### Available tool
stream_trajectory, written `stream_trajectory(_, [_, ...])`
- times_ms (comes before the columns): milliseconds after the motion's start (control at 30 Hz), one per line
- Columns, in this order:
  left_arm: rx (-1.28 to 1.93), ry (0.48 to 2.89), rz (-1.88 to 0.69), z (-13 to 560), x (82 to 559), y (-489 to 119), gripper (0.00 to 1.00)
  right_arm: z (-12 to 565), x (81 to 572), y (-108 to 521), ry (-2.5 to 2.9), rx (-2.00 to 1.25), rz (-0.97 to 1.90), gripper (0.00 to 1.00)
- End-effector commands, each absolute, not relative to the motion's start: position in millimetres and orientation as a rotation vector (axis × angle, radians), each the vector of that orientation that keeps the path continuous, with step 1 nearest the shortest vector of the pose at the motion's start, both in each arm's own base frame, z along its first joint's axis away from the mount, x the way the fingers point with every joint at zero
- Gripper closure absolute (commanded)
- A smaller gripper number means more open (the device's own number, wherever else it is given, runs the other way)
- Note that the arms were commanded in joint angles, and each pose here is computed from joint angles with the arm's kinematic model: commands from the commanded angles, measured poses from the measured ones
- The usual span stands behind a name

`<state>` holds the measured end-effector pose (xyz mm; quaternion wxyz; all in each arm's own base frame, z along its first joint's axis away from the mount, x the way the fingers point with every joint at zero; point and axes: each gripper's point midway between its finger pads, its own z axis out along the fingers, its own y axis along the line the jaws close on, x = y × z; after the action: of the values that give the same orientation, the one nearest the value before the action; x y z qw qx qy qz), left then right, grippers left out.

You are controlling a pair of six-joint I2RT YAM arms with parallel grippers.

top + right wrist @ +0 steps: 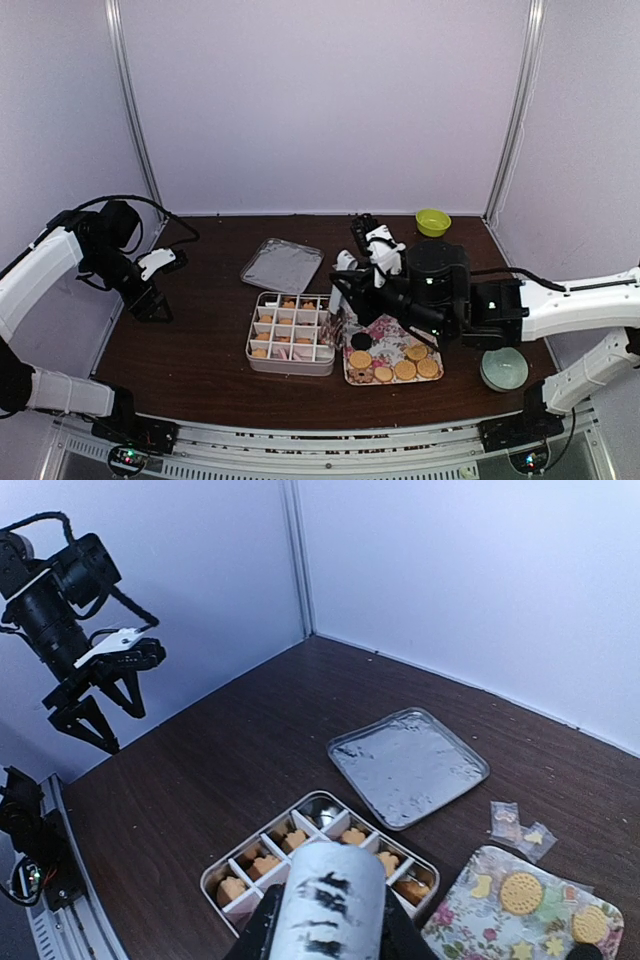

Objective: Pack the cookies
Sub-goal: Adjust the fake cookies in the empty pocket of the box, then adjust the fake cookies on the plate.

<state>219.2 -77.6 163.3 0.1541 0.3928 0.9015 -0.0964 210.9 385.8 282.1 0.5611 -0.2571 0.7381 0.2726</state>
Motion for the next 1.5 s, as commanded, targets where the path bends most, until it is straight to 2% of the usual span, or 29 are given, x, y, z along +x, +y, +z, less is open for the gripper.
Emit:
stream_trajectory(0, [1.114,2.556,-0.274,170.8,223.8,-78.3,0.26,274.0,219.9,330.0,1.768,-0.502,0.529,0.85])
stream_trajectory(133, [1.1,2.558,-0.266,171.2,226.4,-77.4,0.2,245.9,215.6,295.7,1.827,-0.461,0.478,0.79])
stream_trajectory(300, [1.092,2.553,-0.273,174.3,228.9,-79.1,0.2,222.3,209.0,272.4,1.874,-0.425,0.469,0.74])
stream_trajectory(533, [1.091,2.556,-0.273,173.8,229.1,-79.0,0.2,212.0,208.0,271.9,1.889,-0.416,0.478,0.7])
stream_trajectory(1100, [1.096,2.566,-0.287,168.7,229.1,-79.9,0.2,242.3,200.3,269.6,1.837,-0.398,0.564,0.69])
stream_trajectory(1467, [1.096,2.562,-0.276,167.6,227.8,-78.9,0.2,220.2,193.9,278.2,1.887,-0.416,0.597,0.69])
